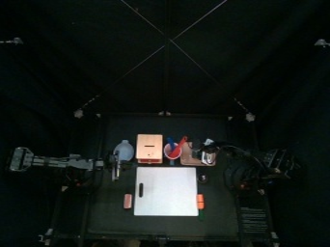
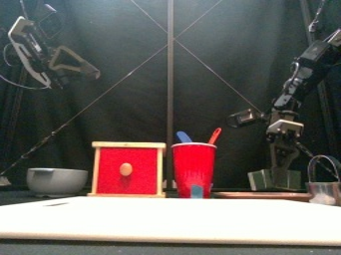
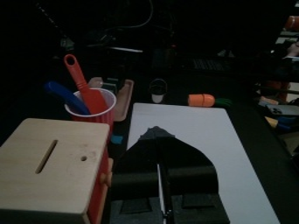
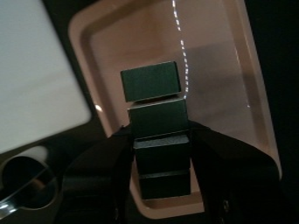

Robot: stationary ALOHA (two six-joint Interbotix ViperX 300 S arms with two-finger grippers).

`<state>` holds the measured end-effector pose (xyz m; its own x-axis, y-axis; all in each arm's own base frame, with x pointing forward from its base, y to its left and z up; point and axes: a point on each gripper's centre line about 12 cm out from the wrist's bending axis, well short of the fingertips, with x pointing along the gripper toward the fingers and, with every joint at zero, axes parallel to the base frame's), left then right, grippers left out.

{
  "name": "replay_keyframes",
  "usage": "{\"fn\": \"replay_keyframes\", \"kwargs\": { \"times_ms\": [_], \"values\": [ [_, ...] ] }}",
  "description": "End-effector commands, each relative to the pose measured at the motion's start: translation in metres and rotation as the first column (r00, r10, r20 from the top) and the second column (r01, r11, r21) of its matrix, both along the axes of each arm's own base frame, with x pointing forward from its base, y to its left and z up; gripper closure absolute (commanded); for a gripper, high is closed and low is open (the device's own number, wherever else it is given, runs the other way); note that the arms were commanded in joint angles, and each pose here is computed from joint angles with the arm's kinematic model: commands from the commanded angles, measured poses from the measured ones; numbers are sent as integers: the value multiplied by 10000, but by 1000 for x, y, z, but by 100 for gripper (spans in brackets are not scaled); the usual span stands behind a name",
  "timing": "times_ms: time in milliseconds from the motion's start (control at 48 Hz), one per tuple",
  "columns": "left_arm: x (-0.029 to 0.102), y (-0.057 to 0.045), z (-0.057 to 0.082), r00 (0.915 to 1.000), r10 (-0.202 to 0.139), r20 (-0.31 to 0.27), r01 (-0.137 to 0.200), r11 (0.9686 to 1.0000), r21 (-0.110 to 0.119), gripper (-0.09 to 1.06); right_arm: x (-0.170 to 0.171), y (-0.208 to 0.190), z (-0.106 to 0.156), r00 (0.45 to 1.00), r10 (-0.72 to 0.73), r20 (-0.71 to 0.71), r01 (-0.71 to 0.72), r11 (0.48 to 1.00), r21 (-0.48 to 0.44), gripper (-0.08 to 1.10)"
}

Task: Place sushi on board then cut the sushi with the knife then place the pieces on the plate
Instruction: Place the sushi on the board

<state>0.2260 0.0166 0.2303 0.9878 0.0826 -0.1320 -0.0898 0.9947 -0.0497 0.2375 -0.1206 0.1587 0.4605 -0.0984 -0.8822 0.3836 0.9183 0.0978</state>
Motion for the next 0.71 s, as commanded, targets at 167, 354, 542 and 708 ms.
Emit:
{"fn": "replay_keyframes", "kwargs": {
  "times_ms": [167, 354, 542, 708],
  "values": [
    [2, 1, 4, 9999, 70, 111, -69, 10000, -60, 97, 20, 31, 30, 9875, -1264, 946, 1197, 9901, 735, 44],
    [2, 1, 4, 9999, 70, 126, -69, 10000, -59, 97, 34, 62, 35, 9663, -2331, 1094, 2143, 9635, 1603, 44],
    [2, 1, 4, 9999, 82, 112, -81, 9999, -72, 97, 46, 86, 42, 9216, -3553, 1562, 3136, 9189, 2395, 44],
    [2, 4, 3, 9998, 191, 50, -191, 9998, -75, 97, 54, 104, 38, 8819, -4486, 1450, 3987, 8738, 2785, 44]
  ]
}}
